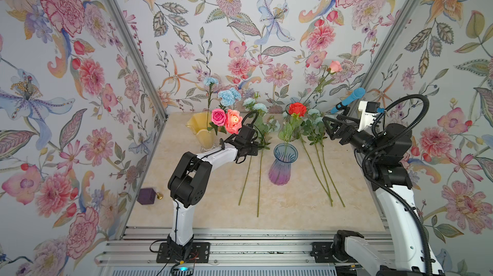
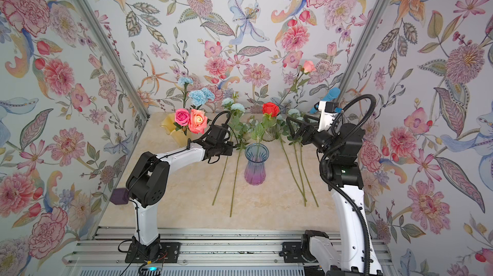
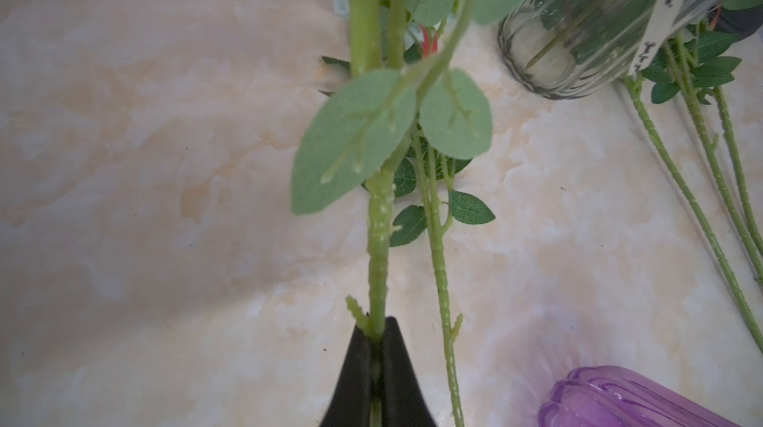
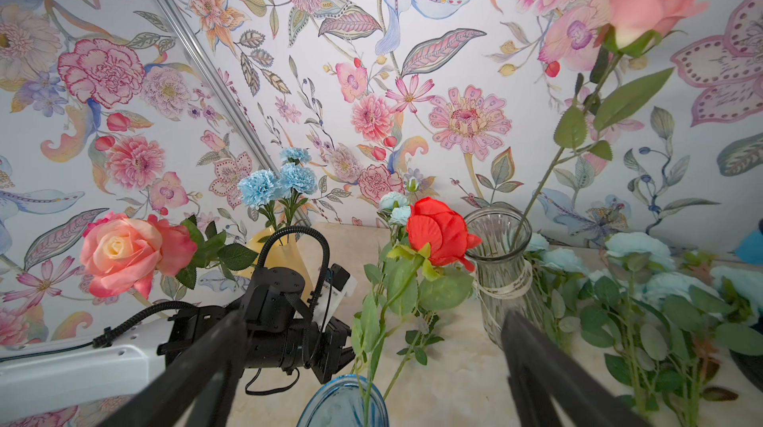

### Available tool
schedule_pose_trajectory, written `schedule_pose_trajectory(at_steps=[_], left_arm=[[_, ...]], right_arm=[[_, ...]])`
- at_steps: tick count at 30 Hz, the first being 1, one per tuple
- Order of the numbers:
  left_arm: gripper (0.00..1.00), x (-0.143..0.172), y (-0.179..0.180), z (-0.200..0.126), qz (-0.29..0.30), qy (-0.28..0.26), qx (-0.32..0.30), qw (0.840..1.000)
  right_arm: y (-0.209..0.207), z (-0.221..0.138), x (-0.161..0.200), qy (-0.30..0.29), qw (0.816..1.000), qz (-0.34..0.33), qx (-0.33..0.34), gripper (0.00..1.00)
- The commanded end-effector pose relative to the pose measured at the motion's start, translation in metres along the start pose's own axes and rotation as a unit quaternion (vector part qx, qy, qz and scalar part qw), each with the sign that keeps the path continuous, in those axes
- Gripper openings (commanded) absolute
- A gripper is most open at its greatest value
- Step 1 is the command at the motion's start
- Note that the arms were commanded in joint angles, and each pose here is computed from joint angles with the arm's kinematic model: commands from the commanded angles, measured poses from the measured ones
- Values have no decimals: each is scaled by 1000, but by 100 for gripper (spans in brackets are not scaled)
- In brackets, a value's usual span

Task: Pick out blue flowers from the vase
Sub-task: Place the flower at the center of the board.

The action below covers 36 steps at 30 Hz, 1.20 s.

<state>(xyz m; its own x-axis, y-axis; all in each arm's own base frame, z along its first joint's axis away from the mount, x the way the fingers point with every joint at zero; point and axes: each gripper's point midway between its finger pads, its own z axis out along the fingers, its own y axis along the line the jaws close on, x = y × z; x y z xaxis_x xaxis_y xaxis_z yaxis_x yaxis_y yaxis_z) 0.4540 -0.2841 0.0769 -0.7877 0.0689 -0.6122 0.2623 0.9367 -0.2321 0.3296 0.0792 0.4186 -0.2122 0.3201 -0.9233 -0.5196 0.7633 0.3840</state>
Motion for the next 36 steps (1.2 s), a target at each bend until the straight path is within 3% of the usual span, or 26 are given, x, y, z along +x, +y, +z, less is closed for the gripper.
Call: schedule_pose_trajectory(at_steps=[1,20,23,28,36], left_arm=[[0,1,17,7,-15,6,-26,1000],[1,28,27,38,-47,43,-8,998],[6,27,29,38,-51,41,-7,998],[28,28,28,40,-52,44,-3,998],[37,15,14,19,-53,15,27,998]], right_arm=[[6,-6,-4,-9,1000,-1,-13,98],[-2,-10,-4,-12,1000,10,-14,98],[-2,-10,-4,-13,1000,10,-13,98],[-4,-11,-4,-13,1000,11,-13,98],[-7,-9,-2,-12,1000,16,-12,98]])
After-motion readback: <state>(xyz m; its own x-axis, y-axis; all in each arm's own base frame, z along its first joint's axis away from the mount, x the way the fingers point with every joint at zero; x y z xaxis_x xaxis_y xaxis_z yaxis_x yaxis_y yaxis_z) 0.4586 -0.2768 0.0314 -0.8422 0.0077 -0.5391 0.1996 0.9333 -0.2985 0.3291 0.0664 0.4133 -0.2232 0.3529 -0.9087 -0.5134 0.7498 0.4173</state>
